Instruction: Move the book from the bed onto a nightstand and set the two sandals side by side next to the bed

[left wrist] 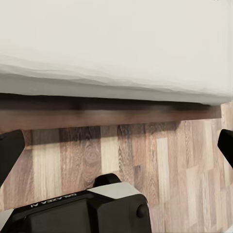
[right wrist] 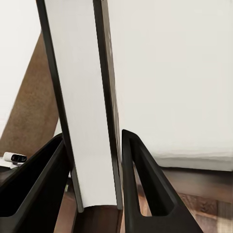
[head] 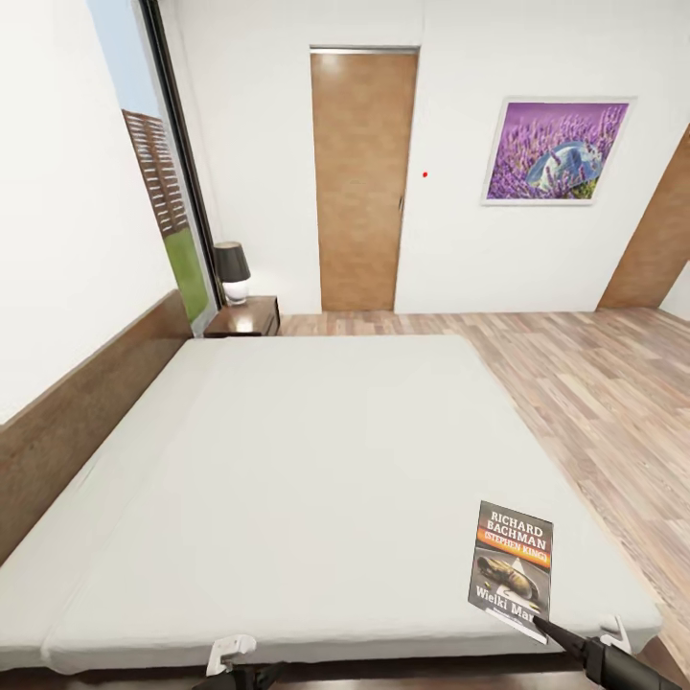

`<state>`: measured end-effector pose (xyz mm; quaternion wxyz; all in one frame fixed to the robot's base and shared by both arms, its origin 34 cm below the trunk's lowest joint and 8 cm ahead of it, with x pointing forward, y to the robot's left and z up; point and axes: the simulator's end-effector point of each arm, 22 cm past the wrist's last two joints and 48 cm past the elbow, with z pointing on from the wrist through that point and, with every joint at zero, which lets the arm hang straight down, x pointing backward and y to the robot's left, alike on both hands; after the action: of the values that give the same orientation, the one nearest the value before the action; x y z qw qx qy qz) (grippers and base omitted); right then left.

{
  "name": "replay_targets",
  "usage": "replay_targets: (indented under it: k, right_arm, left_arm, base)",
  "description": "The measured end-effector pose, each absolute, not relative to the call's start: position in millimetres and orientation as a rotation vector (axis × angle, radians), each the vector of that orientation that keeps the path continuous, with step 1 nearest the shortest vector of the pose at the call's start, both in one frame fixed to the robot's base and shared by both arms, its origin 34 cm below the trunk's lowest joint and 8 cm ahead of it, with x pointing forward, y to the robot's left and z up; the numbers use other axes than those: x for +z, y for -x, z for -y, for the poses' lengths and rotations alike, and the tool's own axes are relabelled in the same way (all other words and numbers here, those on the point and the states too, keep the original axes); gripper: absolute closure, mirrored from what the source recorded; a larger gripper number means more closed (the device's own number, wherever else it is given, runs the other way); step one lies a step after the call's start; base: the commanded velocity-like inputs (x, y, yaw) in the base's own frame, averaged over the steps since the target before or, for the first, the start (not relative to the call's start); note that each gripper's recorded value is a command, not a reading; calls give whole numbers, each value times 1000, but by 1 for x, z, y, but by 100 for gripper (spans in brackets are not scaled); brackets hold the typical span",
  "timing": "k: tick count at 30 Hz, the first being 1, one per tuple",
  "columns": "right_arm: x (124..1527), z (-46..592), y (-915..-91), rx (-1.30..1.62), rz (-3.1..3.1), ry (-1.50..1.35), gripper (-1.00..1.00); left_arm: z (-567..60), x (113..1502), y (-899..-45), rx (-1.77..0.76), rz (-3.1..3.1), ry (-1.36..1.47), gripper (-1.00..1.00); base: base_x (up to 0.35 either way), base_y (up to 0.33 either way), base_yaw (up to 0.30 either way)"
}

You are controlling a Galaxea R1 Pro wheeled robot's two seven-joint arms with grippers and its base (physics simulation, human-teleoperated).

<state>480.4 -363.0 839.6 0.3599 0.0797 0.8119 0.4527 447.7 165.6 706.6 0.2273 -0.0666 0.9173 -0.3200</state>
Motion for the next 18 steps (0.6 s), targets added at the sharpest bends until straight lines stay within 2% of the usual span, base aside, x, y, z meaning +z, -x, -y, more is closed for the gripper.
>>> replay_targets:
  k: [18]
  right_arm:
    - [850,363,-485,1164,-2068,-188,100]
  left_arm:
    - [-166,717,-456,-878,-2501,169,-100]
  base:
    - [0,0,0]
